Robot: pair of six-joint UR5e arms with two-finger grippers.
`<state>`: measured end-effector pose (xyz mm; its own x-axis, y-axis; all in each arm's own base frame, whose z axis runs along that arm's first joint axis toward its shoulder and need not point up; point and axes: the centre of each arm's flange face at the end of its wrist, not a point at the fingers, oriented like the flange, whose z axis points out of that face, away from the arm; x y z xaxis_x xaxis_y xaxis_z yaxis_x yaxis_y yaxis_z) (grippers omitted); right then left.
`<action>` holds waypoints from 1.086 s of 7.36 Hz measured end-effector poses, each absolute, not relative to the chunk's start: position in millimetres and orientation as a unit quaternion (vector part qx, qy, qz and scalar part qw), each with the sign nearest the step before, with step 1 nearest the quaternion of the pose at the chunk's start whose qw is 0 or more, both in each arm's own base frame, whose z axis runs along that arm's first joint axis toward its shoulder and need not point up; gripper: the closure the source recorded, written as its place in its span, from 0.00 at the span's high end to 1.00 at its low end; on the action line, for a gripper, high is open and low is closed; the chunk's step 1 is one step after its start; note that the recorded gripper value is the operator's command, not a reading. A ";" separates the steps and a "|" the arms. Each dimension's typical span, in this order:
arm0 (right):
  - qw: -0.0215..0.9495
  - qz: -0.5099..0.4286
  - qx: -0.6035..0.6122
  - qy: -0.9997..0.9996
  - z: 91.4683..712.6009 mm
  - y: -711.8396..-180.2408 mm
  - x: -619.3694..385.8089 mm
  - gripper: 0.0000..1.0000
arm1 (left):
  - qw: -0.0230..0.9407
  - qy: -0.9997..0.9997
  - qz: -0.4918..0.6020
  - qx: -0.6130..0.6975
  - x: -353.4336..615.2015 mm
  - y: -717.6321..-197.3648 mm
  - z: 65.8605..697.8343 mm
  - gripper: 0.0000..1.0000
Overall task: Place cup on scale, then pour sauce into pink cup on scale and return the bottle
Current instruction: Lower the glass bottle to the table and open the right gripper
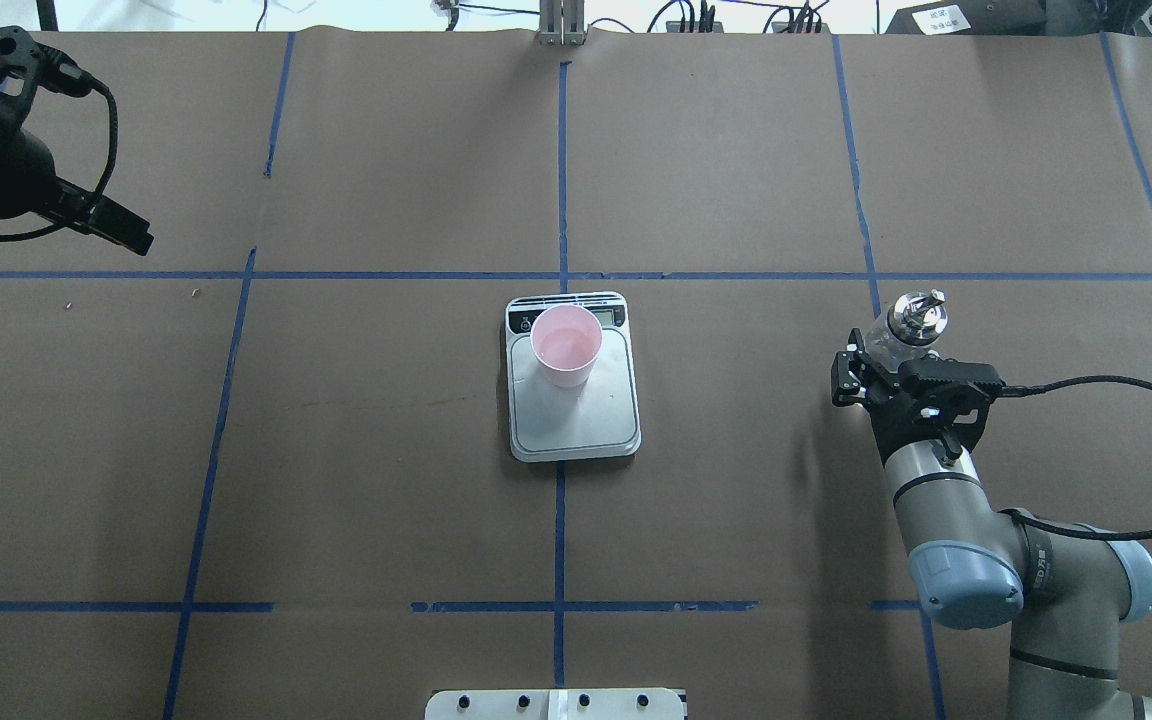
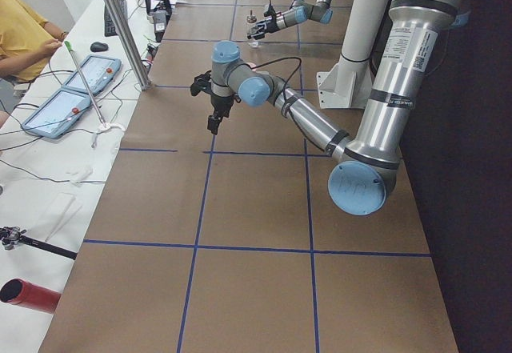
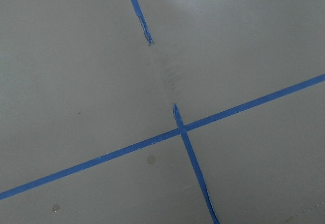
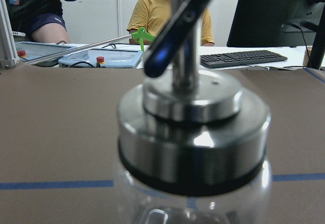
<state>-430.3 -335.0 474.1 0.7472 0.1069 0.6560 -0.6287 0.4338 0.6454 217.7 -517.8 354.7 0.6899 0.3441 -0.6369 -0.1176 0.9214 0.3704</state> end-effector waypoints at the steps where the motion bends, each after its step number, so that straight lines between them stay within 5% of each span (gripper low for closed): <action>1: 0.803 0.229 0.478 -0.273 473.9 -334.9 -431.0 0.99 | 0.907 0.373 0.127 0.152 217.6 -517.8 354.4 1.00; 8: 0.805 0.227 0.469 -0.284 478.5 -319.4 -427.0 1.00 | 0.906 0.375 0.119 0.156 212.5 -518.2 349.1 1.00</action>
<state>-427.0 -319.4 478.5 0.7359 0.0990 0.6698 -0.6316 0.4568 0.6264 212.5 -518.2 349.1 0.6908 0.3330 -0.6418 -0.0996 0.9230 0.3716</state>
